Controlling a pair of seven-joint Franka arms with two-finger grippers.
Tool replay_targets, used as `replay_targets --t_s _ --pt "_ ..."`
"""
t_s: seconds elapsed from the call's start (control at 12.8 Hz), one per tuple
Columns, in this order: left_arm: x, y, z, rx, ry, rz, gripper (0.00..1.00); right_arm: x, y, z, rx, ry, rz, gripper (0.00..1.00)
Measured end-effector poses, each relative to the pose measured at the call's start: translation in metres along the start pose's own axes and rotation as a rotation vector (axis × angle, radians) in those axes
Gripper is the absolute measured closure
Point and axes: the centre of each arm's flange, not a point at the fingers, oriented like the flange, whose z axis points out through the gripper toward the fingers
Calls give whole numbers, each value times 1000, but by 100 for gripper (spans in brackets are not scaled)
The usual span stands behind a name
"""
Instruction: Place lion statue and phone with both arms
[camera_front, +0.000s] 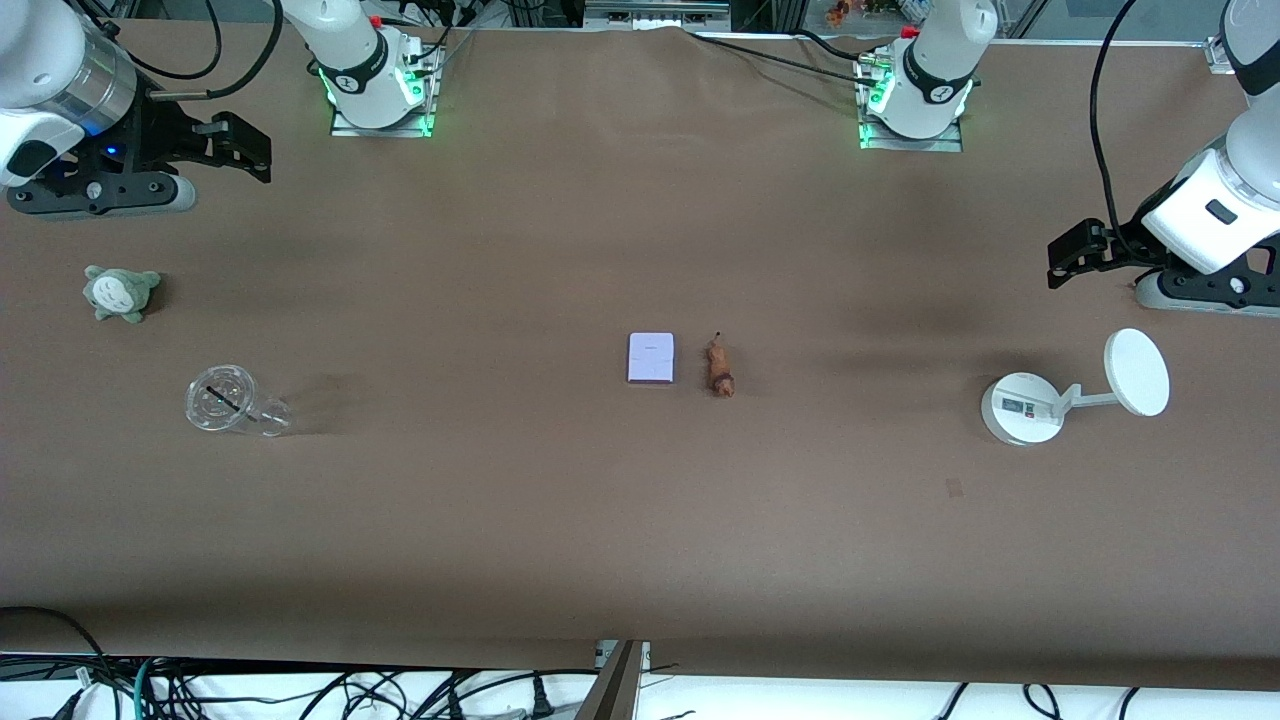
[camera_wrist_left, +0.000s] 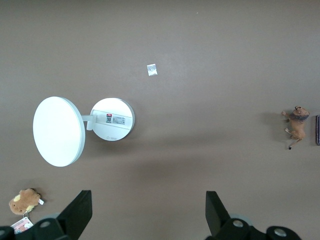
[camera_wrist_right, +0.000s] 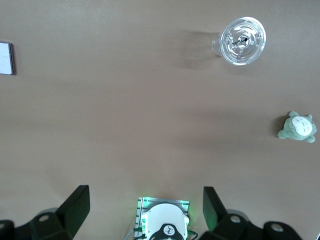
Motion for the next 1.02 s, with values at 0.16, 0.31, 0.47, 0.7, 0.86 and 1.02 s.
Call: replay_targets --t_s 0.16,0.31,0.47,0.7,0.86,1.02 --pt "3 4 17 -2 -57 10 0 1 0 1 0 -1 -1 0" --pt "7 24 39 -10 -120 44 0 3 -1 4 0 -8 -2 0" --pt "11 57 57 -47 -157 81 0 5 -1 5 0 -12 -2 0" --pt "21 102 91 -204 -215 70 0 5 -1 6 0 -13 -2 0" --pt "36 131 120 -270 -204 42 0 6 -1 8 -1 -21 -2 0" --pt "43 179 147 -269 -188 12 0 10 -1 17 -2 -56 -2 0"
